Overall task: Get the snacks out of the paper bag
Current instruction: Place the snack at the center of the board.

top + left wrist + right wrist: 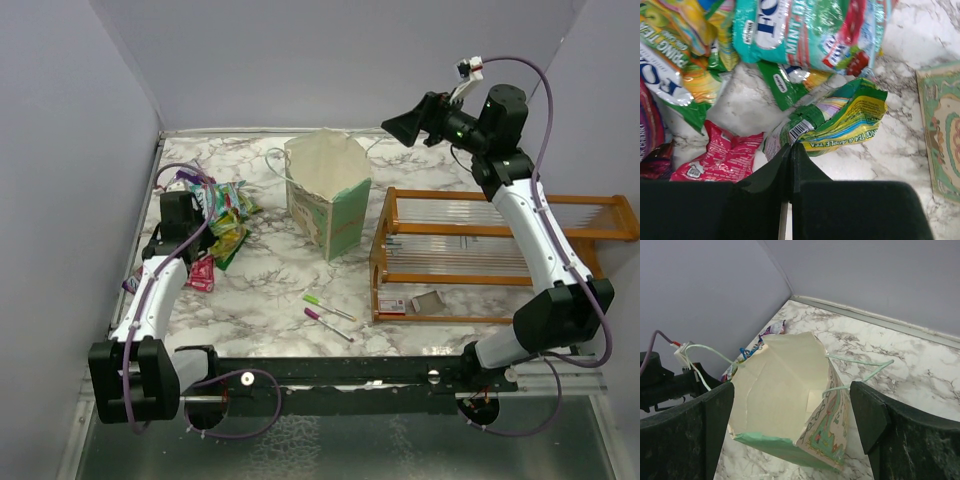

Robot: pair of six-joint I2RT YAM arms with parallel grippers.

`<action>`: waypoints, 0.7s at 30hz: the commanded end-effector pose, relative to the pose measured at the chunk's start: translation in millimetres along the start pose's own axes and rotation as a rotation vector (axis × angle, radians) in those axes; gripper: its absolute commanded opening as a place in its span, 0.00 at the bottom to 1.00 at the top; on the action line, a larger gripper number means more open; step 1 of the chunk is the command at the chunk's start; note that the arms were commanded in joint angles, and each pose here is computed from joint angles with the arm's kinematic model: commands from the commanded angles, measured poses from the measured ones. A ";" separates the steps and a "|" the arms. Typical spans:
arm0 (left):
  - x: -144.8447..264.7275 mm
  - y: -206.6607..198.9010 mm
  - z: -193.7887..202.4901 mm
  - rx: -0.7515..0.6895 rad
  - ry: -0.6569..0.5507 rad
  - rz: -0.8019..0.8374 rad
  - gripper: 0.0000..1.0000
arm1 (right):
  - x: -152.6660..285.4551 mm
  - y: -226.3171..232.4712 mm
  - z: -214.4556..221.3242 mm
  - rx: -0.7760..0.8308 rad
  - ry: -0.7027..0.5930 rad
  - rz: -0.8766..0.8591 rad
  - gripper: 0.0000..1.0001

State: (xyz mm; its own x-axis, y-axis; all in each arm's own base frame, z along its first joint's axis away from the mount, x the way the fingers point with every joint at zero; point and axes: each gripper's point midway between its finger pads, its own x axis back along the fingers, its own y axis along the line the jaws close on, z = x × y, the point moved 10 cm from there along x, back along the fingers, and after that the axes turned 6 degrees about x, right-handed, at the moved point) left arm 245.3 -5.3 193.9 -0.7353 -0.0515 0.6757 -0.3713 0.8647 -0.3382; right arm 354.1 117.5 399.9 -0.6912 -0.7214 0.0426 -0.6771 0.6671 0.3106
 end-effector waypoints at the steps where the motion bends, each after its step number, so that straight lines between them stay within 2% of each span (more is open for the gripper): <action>1: 1.6 23.0 -2.7 0.061 -0.070 -0.138 0.15 | 11.9 16.0 -11.5 0.043 -0.053 -0.041 0.99; 2: 3.0 27.2 -3.9 0.070 -0.093 -0.171 0.20 | 13.6 17.8 -13.3 0.047 -0.060 -0.044 0.99; 4: 3.8 32.5 -6.2 0.086 -0.124 -0.218 0.25 | 15.6 21.4 -15.6 0.048 -0.072 -0.059 0.99; 7: 2.5 31.5 -10.5 0.109 -0.121 -0.205 0.38 | 16.4 24.7 -14.8 0.037 -0.077 -0.096 0.99; 9: 3.4 27.4 -14.9 0.116 -0.109 -0.187 0.51 | 16.2 25.6 -14.3 0.033 -0.073 -0.112 0.99; 14: 24.6 18.0 -37.1 0.131 -0.164 -0.191 0.96 | 23.5 30.8 -18.6 0.045 -0.078 -0.093 0.99; 18: 63.1 5.0 -67.8 0.145 -0.300 -0.159 0.99 | 37.3 42.4 -31.2 0.076 -0.111 -0.062 0.99; 21: 93.2 -9.1 -87.3 0.144 -0.373 -0.067 0.99 | 49.7 51.6 -43.5 0.105 -0.149 -0.023 0.99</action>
State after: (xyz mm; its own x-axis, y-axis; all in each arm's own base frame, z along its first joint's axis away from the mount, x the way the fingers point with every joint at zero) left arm 241.5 25.5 261.2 -0.7736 -0.2877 0.5646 -0.5350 0.7740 -0.3386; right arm 321.8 115.1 424.7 -0.6622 -0.7486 -0.0331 -0.7241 0.6279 0.2853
